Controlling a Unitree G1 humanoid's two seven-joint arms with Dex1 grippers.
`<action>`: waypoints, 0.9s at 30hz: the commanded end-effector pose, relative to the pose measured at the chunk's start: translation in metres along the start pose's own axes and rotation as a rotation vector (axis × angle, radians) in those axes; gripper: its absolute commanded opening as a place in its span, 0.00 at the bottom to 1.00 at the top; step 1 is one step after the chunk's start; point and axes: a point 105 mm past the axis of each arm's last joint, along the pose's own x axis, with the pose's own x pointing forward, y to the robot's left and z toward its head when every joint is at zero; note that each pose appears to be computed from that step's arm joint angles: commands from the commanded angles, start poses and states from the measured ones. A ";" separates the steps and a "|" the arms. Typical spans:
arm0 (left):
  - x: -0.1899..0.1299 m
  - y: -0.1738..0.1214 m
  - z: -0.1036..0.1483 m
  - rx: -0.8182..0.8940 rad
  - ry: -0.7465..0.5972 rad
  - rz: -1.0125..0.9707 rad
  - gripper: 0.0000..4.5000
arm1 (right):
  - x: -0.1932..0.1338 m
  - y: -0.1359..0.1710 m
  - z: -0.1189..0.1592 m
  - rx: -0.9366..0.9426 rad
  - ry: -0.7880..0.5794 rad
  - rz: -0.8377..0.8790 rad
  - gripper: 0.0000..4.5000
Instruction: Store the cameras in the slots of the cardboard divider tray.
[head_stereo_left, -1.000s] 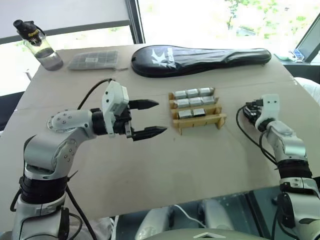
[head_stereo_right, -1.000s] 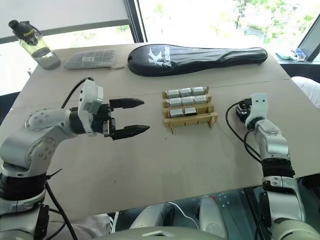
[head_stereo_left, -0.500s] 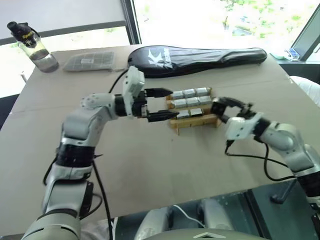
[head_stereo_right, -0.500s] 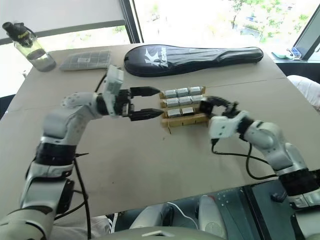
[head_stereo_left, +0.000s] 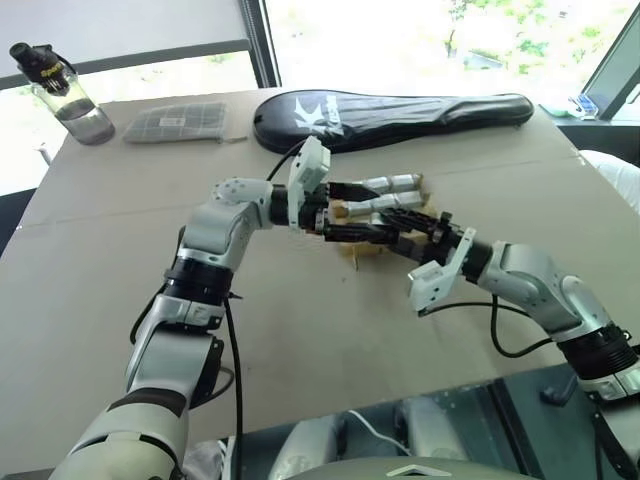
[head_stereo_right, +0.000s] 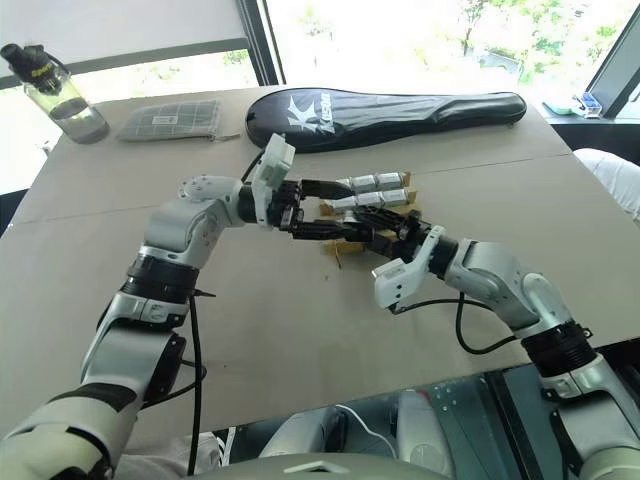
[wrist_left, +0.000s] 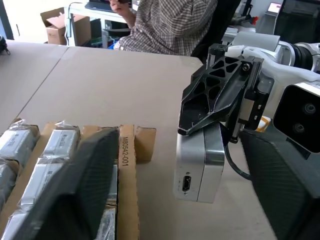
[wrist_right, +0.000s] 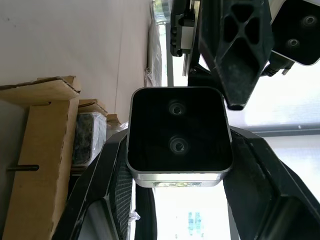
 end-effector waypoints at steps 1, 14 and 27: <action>-0.003 -0.005 0.007 0.020 -0.003 -0.030 0.47 | 0.001 -0.018 0.007 -0.036 -0.025 -0.078 0.44; 0.005 -0.012 0.000 0.003 0.046 -0.105 0.16 | -0.007 -0.023 0.004 0.009 0.009 -0.113 0.44; 0.021 0.002 0.006 -0.009 0.012 -0.153 0.16 | -0.044 -0.034 0.002 0.074 0.159 -0.151 0.99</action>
